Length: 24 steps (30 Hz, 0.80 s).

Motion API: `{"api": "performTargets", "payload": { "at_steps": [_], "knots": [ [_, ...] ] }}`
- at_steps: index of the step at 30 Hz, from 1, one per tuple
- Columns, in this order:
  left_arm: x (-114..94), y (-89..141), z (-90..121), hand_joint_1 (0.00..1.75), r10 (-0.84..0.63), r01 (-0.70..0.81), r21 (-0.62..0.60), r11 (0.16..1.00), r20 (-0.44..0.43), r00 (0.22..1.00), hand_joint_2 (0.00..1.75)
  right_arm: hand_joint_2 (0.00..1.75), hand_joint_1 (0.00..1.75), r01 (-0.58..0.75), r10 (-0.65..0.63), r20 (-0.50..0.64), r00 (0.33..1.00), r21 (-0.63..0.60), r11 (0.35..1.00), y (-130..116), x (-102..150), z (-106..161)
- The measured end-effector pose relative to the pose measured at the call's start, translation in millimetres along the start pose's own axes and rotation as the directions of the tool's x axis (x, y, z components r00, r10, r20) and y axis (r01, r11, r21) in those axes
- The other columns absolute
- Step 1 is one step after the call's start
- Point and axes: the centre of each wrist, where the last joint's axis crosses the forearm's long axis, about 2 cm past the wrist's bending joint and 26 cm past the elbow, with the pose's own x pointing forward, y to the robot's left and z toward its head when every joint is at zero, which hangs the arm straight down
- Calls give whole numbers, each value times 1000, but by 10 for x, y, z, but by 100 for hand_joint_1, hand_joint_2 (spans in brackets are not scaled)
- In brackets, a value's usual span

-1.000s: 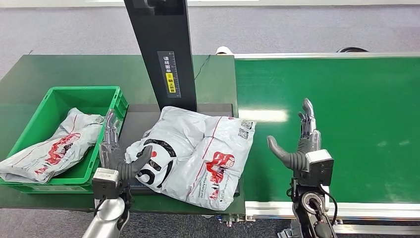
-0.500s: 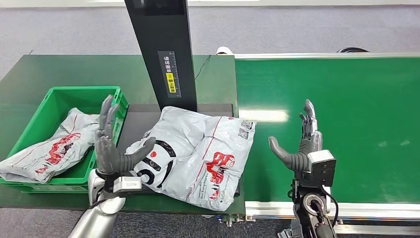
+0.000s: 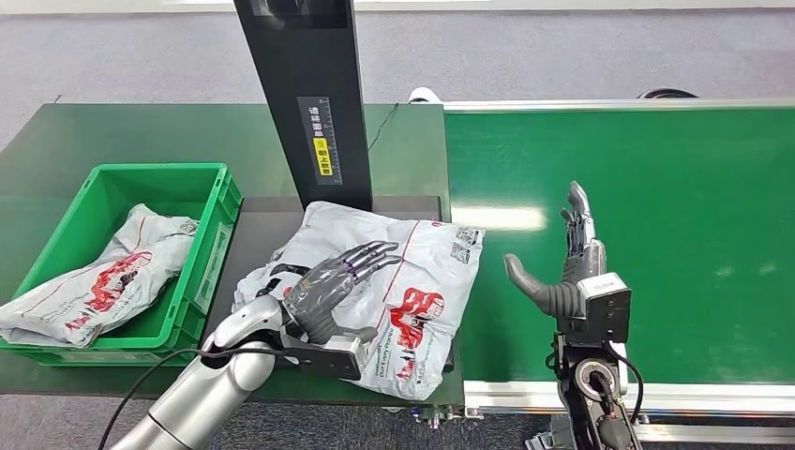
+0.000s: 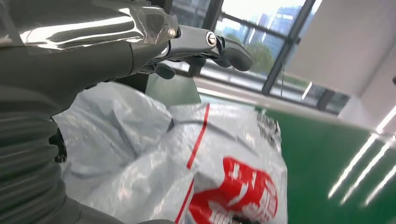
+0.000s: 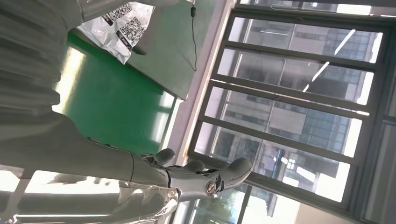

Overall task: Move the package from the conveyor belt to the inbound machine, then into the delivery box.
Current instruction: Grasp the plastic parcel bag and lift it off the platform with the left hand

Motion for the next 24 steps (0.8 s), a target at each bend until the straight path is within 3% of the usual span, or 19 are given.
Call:
{"api": "performTargets", "payload": {
  "at_steps": [6, 14, 22, 23, 24],
  "knots": [
    [-91, -104, -4, 0, 37, -42, -144, 989, -39, 999, 175, 175, 0, -14, 14, -27, 1000, 1, 1000, -32, -21, 121],
    [-163, -154, -1, 0, 32, -46, -207, 977, -74, 997, 175, 175, 0, -18, 17, -34, 999, -8, 1000, -49, -22, 178],
    [-260, -198, -102, 0, -70, -11, -345, 939, -223, 972, 175, 175, 0, -28, 27, -41, 999, -38, 999, -75, -13, 183],
    [-266, -204, -124, 17, -85, -5, -353, 935, -238, 967, 175, 175, 0, -30, 28, -45, 999, -41, 999, -74, -13, 184],
    [-271, -208, -144, 60, -98, 1, -359, 933, -252, 963, 175, 175, 0, -33, 31, -47, 998, -43, 999, -74, -13, 187]
  ]
}}
